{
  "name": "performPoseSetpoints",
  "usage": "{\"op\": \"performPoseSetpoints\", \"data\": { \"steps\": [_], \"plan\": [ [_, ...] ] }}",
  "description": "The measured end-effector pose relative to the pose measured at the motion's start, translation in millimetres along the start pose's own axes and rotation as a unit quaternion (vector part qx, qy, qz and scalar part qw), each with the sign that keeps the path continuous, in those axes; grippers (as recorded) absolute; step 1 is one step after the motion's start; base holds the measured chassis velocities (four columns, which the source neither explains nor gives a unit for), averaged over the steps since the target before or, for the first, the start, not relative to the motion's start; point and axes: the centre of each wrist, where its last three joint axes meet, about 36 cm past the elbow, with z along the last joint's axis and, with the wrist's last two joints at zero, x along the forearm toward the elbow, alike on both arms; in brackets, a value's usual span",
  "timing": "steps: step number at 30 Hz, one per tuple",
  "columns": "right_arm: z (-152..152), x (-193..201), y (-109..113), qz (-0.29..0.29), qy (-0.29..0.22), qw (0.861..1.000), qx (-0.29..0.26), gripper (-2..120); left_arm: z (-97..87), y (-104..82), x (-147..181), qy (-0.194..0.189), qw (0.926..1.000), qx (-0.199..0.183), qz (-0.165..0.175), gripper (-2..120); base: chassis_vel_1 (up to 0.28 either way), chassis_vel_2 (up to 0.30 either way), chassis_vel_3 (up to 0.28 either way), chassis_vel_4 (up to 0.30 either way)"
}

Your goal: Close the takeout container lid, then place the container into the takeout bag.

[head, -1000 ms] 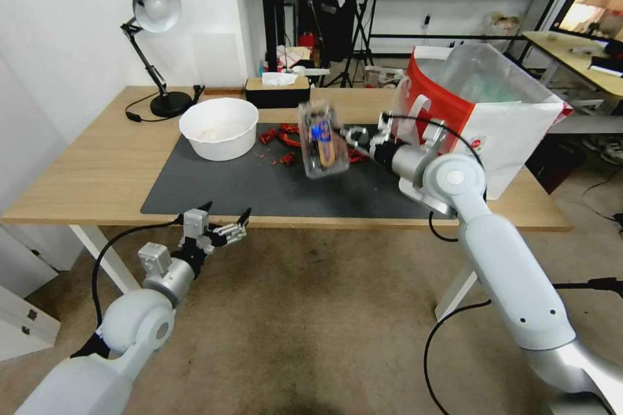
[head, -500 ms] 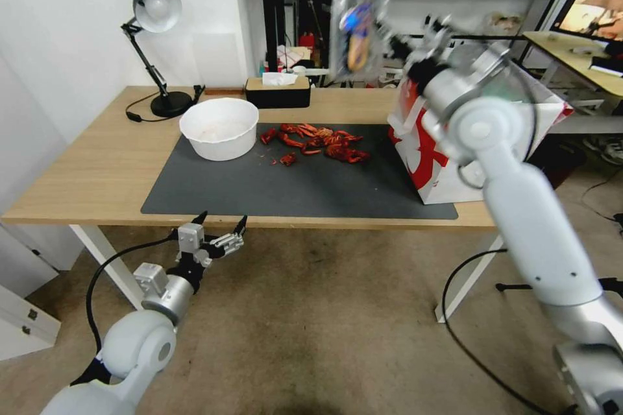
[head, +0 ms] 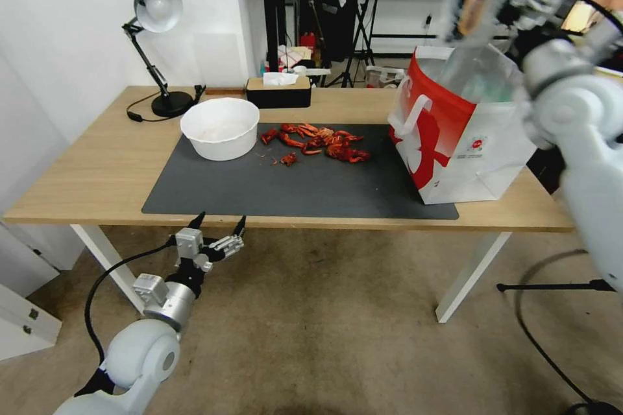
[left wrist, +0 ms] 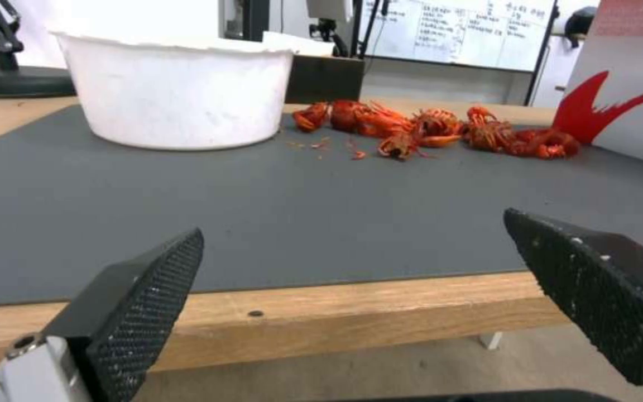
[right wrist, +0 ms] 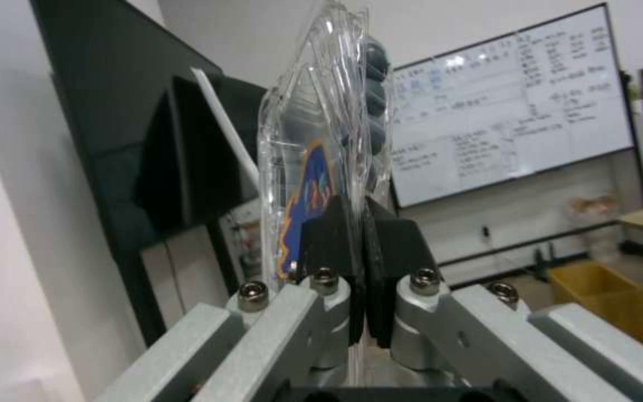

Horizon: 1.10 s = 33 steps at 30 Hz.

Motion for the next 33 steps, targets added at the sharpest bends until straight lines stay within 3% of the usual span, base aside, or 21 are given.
{"op": "performPoseSetpoints", "data": {
  "steps": [12, 26, 33],
  "plan": [
    [18, 30, -4, 0.022, 0.042, 0.999, -0.018, 1, 2.7, -8.6, 3, -0.004, 1.0, 0.005, 0.001, 100, 0.0, 0.0, 0.0, 0.0],
    [24, 36, -7, 0.024, 0.058, 0.998, -0.018, 54, 7.3, -14.4, 8, -0.008, 0.9999, 0.009, -0.004, 100, 0.0, 0.0, 0.0, 0.0],
    [25, 55, 2, -0.066, 0.022, 0.997, 0.045, 82, 7.7, -14.7, 6, -0.013, 0.9998, 0.013, -0.007, 100, 0.0, 0.0, 0.0, 0.0]
  ]
}}
